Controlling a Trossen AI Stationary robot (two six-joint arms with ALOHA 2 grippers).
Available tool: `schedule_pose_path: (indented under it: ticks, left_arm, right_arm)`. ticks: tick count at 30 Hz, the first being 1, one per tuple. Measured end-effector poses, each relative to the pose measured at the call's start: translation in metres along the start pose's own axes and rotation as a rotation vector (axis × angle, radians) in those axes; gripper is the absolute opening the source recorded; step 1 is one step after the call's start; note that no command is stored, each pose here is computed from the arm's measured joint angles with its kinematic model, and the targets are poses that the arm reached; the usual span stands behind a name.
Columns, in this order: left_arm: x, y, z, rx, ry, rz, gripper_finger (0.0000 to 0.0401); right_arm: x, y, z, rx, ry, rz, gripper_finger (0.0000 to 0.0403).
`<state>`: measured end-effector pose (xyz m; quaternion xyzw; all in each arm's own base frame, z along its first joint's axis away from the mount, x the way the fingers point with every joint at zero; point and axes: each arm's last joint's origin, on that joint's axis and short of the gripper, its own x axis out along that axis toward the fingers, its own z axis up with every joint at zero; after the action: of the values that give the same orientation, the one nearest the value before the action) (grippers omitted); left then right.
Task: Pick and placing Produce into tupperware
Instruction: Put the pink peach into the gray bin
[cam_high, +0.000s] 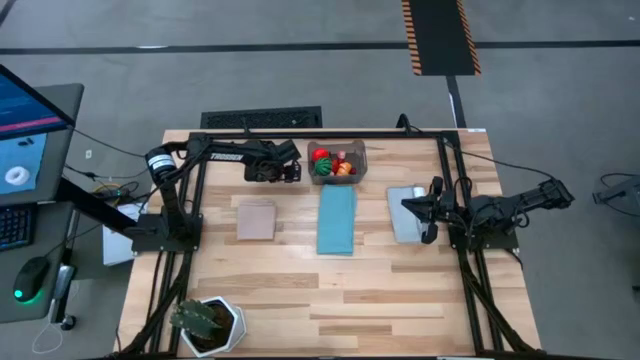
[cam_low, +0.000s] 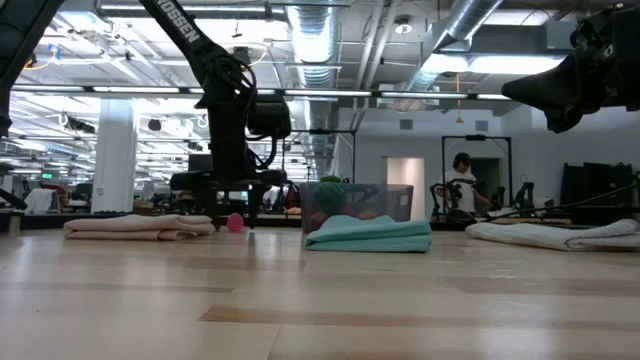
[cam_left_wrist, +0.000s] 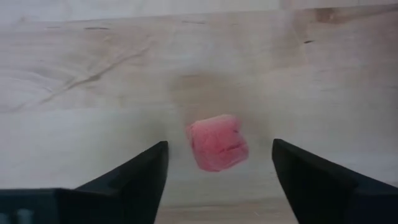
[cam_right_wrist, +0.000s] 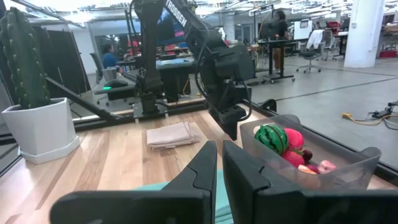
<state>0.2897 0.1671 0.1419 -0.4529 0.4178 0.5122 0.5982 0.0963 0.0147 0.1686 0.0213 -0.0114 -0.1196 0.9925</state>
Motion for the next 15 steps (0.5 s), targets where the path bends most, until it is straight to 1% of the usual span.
schedule_pose_path:
  ticks: [6, 15]
  left_arm:
    - [0.0000, -0.0009, 0.0009, 0.004, -0.021, -0.001, 0.0202]
    - [-0.0002, -0.0010, 0.0010, 0.012, -0.046, 0.013, 0.0077]
  right_arm:
    - [0.0000, 0.0000, 0.0000, 0.000, 0.000, 0.000, 0.0049]
    - [0.0000, 0.0000, 0.0000, 0.000, 0.000, 0.000, 0.0049]
